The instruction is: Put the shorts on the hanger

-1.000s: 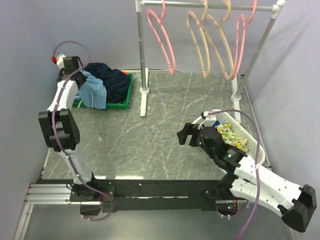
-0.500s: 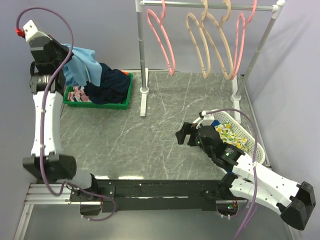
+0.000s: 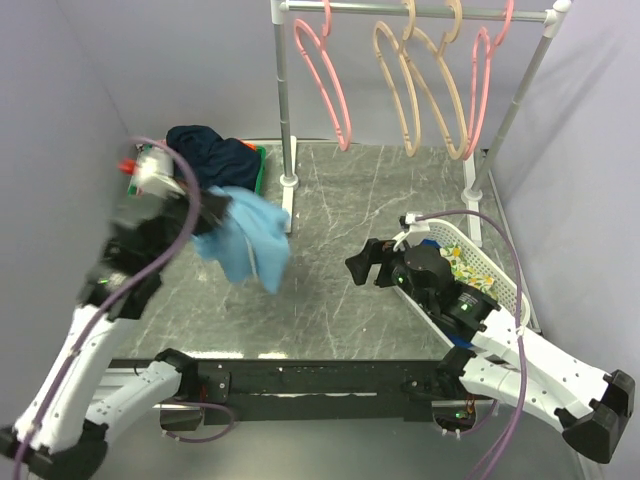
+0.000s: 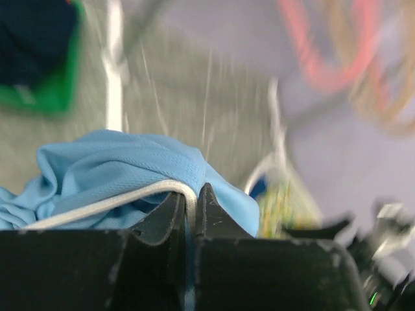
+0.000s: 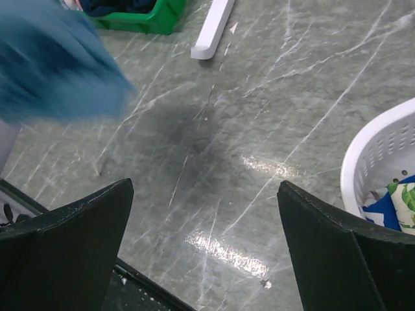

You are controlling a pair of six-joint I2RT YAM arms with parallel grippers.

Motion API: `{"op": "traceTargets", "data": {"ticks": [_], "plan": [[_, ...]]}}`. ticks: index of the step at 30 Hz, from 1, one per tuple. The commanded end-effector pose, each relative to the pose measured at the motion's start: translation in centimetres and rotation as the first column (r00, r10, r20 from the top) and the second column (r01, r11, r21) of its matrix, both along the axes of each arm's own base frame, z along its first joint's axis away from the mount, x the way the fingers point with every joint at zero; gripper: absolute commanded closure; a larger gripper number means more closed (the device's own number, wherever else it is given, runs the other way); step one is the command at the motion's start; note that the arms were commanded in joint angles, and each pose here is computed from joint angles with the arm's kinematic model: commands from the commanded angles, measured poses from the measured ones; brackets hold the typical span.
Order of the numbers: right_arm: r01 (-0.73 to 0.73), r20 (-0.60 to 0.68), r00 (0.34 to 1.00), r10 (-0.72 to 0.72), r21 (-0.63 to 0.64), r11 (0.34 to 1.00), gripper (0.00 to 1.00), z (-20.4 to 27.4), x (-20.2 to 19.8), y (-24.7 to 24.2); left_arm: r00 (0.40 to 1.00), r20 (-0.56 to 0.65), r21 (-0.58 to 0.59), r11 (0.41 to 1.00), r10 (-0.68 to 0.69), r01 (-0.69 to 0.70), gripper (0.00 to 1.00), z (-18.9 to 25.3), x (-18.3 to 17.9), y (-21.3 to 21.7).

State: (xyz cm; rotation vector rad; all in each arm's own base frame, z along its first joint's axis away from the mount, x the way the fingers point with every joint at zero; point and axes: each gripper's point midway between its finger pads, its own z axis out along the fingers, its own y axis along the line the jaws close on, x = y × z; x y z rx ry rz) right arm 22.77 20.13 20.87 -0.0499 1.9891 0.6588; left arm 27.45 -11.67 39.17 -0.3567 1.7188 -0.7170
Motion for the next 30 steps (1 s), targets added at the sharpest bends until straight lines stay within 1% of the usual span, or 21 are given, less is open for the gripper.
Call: {"op": "traceTargets", "data": {"ticks": [1,3,4,5,6,7,8,9,12,14,15,18,19,20,23,25,26,27,28,29,30], "plan": [[-0.065,0.033,0.997,0.064,0.04,0.997,0.0,2.3,-0.4,1.3,0.963,-0.211,-0.007,0.985,-0.17,0.173,0.99,-9.1,-1.7,-7.7],[-0.072,0.022,0.997,0.071,0.04,0.997,0.0,2.1,-0.5,1.6,0.935,-0.295,0.011,0.978,-0.195,0.208,0.99,-13.4,-1.2,-10.4],[-0.071,0.012,0.997,0.071,0.036,0.997,0.0,1.8,-0.5,1.7,0.933,-0.267,-0.019,0.969,-0.241,0.246,0.98,-13.3,-0.8,-12.4],[-0.069,0.008,0.998,0.069,0.036,0.997,0.0,1.7,-0.5,1.8,0.912,-0.28,-0.039,0.953,-0.299,0.3,0.91,-13.8,-0.7,-14.0],[-0.066,0.001,0.998,0.066,0.039,0.997,0.0,1.5,-0.5,1.8,0.89,-0.334,-0.017,0.946,-0.311,0.324,0.86,-16.3,0.5,-15.7],[-0.063,-0.005,0.998,0.063,0.033,0.997,0.0,1.2,-0.5,1.7,0.888,-0.326,-0.012,0.94,-0.325,0.34,0.82,-16.5,1.4,-16.9],[-0.05,-0.009,0.999,0.051,0.027,0.998,0.0,1.0,-0.4,1.6,0.886,-0.319,-0.014,0.936,-0.336,0.35,0.67,-15.8,2.6,-18.0],[-0.05,-0.013,0.999,0.05,0.022,0.998,0.0,0.7,-0.5,1.5,0.854,-0.386,0.012,0.924,-0.349,0.383,0.54,-18.7,3.6,-19.5],[-0.08,-0.013,0.997,0.08,-0.004,0.997,0.04,0.3,-0.9,2.0,0.839,-0.378,0.043,0.898,-0.391,0.437,0.33,-17.9,5.1,-21.5],[-0.123,-0.012,0.992,0.123,-0.029,0.992,0.04,0.0,-2.0,3.2,0.855,-0.354,0.057,0.904,-0.38,0.425,0.09,-17.1,5.0,-20.6],[-0.12,0.003,0.993,0.121,-0.047,0.992,0.05,0.1,-2.1,3.4,0.865,-0.324,0.053,0.906,-0.382,0.42,0.08,-15.5,4.6,-19.9],[-0.177,0.014,0.984,0.179,-0.093,0.98,0.08,-0.2,-3.2,5.9,0.902,-0.334,0.101,0.941,-0.273,0.322,0.07,-14.7,4.1,-15.4],[-0.172,0.003,0.985,0.174,-0.132,0.976,0.09,-1.1,-3.0,6.6,0.921,-0.33,0.112,0.96,-0.209,0.258,0.06,-14.5,4.3,-13.4],[-0.21,-0.003,0.977,0.212,-0.148,0.966,0.09,-1.4,-3.9,7.8,0.929,-0.32,0.103,0.968,-0.186,0.229,0.01,-14.2,3.2,-11.7],[-0.232,-0.032,0.972,0.231,-0.224,0.947,0.01,-3.8,-4.3,10.1,0.937,-0.342,0.118,0.985,-0.078,0.125,0.01,-15.3,1.2,-7.2],[-0.246,-0.059,0.969,0.239,-0.267,0.932,0.0,-6.0,-4.5,11.9,0.931,-0.365,0.147,0.987,-0.007,0.065,0.03,-16.6,0.0,-5.0],[-0.24,-0.066,0.971,0.231,-0.267,0.933,0.0,-6.4,-4.1,12.5,0.934,-0.358,0.147,0.986,-0.023,0.08,0.04,-17.5,-0.8,-4.5],[-0.235,-0.084,0.972,0.22,-0.263,0.936,0.01,-7.2,-4.0,13.0,0.932,-0.361,0.152,0.985,-0.017,0.077,0.03,-18.0,-1.1,-4.3],[-0.228,-0.112,0.973,0.203,-0.299,0.927,0.03,-9.1,-3.6,13.5,0.914,-0.406,0.165,0.984,0.005,0.068,0.03,-19.6,-1.8,-3.7],[-0.19,-0.106,0.981,0.165,-0.305,0.933,0.06,-9.0,-2.8,13.8,0.904,-0.427,0.175,0.983,0.022,0.059,0.01,-20.5,-2.1,-3.3],[-0.178,-0.131,0.981,0.14,-0.352,0.919,0.15,-10.8,-2.4,13.7,0.893,-0.448,0.176,0.983,0.03,0.055,0.01,-21.5,-2.5,-3.1]]}}
